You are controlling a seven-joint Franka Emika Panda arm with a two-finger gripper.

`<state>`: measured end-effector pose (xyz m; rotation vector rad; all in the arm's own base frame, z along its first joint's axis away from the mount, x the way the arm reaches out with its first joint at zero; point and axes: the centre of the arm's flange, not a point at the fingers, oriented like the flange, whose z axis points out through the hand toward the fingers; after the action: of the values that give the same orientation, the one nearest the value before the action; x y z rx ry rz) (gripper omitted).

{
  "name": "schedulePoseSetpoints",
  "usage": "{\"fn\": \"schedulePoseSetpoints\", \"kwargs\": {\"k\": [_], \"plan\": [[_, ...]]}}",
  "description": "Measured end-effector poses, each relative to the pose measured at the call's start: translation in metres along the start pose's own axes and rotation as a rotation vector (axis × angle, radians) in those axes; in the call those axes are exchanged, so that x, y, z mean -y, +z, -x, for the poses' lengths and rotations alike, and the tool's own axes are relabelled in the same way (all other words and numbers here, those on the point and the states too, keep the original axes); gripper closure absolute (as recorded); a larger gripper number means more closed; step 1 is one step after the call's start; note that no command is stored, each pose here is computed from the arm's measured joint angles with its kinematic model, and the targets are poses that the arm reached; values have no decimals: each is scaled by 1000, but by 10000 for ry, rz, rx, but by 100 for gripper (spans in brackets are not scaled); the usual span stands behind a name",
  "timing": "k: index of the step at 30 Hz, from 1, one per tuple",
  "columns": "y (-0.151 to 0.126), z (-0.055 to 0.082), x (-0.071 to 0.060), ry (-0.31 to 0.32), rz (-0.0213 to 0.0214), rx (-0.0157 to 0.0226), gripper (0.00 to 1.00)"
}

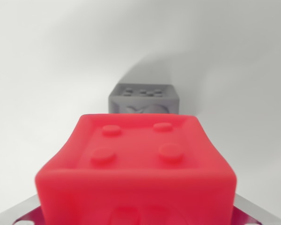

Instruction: Destack cube

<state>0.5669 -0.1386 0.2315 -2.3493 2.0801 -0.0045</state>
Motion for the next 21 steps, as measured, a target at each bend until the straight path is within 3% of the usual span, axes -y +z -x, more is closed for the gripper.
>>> {"fn": "schedulePoseSetpoints", "kwargs": {"k": [3, 12, 21], "plan": [[2, -4, 2, -24, 31, -9, 100], [1, -21, 11, -149, 16, -42, 100], [2, -36, 19, -248, 38, -53, 100]]}}
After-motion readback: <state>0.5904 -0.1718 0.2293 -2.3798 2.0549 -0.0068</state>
